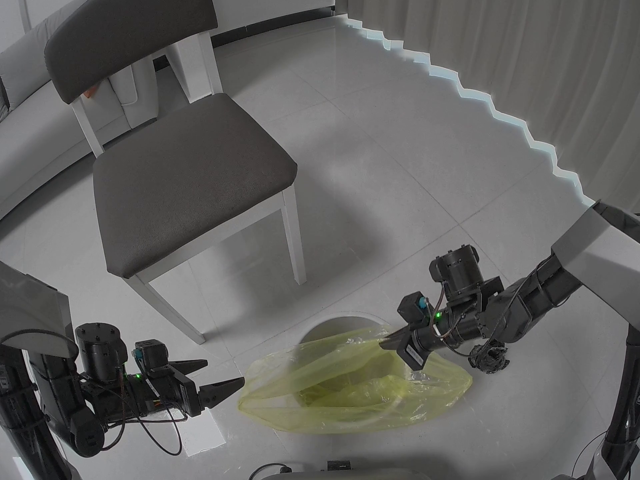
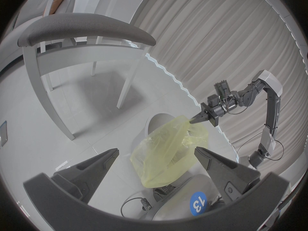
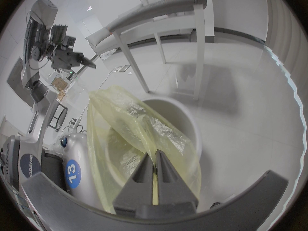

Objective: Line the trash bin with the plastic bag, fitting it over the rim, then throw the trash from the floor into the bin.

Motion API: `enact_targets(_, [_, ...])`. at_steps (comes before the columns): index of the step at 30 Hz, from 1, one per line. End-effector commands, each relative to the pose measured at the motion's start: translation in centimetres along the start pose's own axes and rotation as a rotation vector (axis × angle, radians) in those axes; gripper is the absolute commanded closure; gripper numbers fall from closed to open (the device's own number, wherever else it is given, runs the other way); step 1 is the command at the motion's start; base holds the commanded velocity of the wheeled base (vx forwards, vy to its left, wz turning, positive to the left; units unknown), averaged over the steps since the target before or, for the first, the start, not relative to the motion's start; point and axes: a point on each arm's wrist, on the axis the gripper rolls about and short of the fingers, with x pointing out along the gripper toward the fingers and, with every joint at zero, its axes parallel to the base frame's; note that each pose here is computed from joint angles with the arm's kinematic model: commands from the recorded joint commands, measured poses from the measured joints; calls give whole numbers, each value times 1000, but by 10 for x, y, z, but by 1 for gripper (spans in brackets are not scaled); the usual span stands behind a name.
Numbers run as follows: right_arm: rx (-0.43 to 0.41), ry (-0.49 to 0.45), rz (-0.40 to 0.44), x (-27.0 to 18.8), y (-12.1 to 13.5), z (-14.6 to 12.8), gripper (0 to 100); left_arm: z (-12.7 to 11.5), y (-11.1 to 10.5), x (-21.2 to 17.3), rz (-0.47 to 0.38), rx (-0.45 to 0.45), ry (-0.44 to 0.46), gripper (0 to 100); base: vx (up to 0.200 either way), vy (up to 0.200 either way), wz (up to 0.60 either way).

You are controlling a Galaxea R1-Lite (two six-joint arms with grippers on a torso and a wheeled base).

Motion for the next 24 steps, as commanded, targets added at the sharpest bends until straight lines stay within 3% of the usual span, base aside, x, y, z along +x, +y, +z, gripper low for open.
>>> enact_targets(1, [-25,-73,-40,-10,-10,26,100,0,-1,-4,3,-1,-8,0,0,0,0])
enact_targets(9, [4,-80,-43,6,-25,43,100,1,-2,-5,4,2,-16,0,0,0,0])
enact_targets(24, [22,-89,-79,32,-49,51,100,3,-3,-6,4,-14,-23,0,0,0,0])
